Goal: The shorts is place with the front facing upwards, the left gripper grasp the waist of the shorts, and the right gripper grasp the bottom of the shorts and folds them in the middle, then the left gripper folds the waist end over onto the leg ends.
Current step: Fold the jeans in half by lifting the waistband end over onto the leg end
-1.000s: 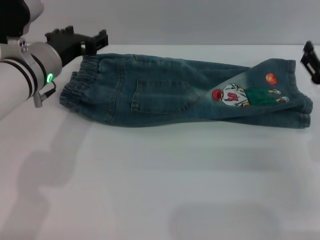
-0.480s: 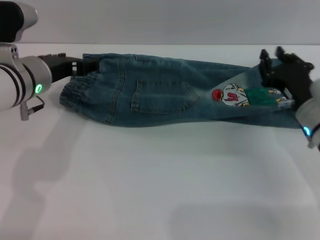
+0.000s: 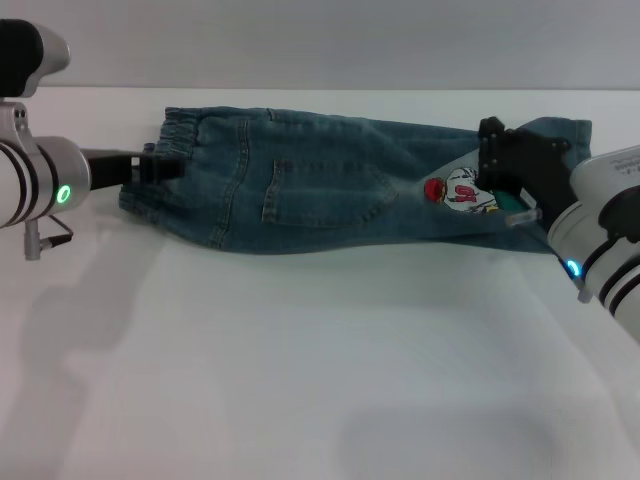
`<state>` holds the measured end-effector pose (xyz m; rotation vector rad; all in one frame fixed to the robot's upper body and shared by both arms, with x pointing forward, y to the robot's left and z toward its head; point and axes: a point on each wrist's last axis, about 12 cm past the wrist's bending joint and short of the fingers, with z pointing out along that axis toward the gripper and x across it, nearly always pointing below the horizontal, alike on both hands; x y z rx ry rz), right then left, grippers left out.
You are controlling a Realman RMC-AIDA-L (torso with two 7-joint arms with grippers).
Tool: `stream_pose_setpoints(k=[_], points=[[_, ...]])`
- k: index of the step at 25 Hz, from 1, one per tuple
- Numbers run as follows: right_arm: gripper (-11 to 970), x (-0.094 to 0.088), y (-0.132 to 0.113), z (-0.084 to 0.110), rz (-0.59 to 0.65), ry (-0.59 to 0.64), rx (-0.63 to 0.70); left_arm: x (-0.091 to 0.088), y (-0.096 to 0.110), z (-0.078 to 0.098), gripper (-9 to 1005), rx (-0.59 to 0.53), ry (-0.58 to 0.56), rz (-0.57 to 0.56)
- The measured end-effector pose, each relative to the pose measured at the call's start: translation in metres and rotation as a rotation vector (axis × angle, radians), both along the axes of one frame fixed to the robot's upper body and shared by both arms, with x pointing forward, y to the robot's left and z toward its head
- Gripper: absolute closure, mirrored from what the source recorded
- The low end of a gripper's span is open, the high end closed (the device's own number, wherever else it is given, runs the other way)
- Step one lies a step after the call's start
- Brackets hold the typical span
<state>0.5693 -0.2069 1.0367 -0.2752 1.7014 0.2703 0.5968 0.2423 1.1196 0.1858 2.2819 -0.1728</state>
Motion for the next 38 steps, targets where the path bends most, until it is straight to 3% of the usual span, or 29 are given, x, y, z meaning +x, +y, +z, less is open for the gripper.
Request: stream_pose_setpoints(k=[2,7,20,38], points=[[923,-0.002,0.002,-0.001,0.012,0.005,-0.002,0.001,0.004,-0.004,187,0.004,0.033,0.013],[961,-0.006,0.002,-0.005,0.017,0.016,-0.006,0.005,0.01,-0.011,200,0.015,0.055,0.026],[961,-0.011,-0.005,-0.01,-0.003,0.037,0.013,0.018,-0.002,-0.022,233,0.034,0.091,-0.003],[961,-0.018,-0.005,-0.007,-0.013,0.027,0.048,0.008,0.006,-0.033,279,0.028,0.098,0.014]])
